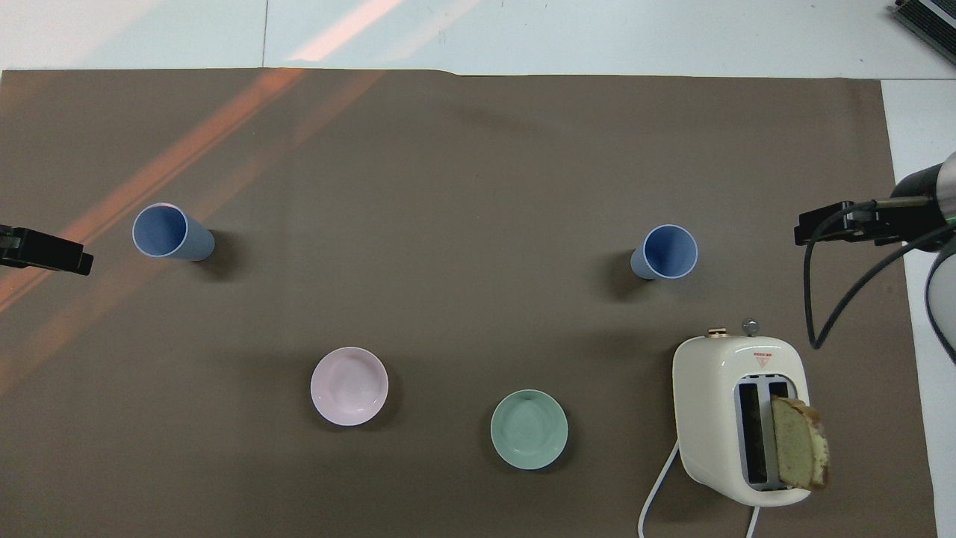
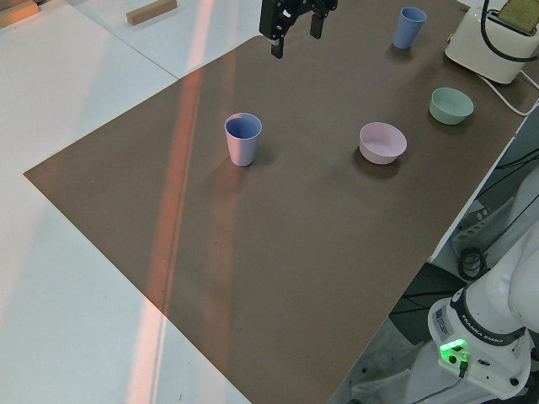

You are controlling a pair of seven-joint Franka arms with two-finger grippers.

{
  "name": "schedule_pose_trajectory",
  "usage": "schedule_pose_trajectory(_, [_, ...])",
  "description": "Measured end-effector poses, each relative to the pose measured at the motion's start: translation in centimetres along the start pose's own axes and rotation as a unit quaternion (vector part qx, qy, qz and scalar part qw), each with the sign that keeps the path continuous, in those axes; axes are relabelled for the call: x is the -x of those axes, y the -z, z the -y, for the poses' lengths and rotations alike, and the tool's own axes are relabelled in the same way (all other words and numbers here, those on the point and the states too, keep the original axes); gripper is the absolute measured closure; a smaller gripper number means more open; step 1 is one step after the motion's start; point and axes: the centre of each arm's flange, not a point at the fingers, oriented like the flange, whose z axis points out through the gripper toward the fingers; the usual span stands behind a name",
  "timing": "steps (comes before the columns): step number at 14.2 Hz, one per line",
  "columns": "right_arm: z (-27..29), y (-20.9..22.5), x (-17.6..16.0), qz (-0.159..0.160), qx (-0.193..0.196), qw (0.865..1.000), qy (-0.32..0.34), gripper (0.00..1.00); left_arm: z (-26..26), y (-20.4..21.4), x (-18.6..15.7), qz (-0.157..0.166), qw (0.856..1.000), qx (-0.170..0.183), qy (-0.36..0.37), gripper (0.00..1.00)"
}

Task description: Stack blue cups with both arms

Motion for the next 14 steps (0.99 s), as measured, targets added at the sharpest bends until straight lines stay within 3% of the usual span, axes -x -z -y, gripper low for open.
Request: schedule_pose_trajectory(14, [0.00,0.00,0.00,0.000,0.000,1.000,0.000,0.00,0.46,0.31,-0.40,-0.020,1.000,-0.004,0.003,0.00])
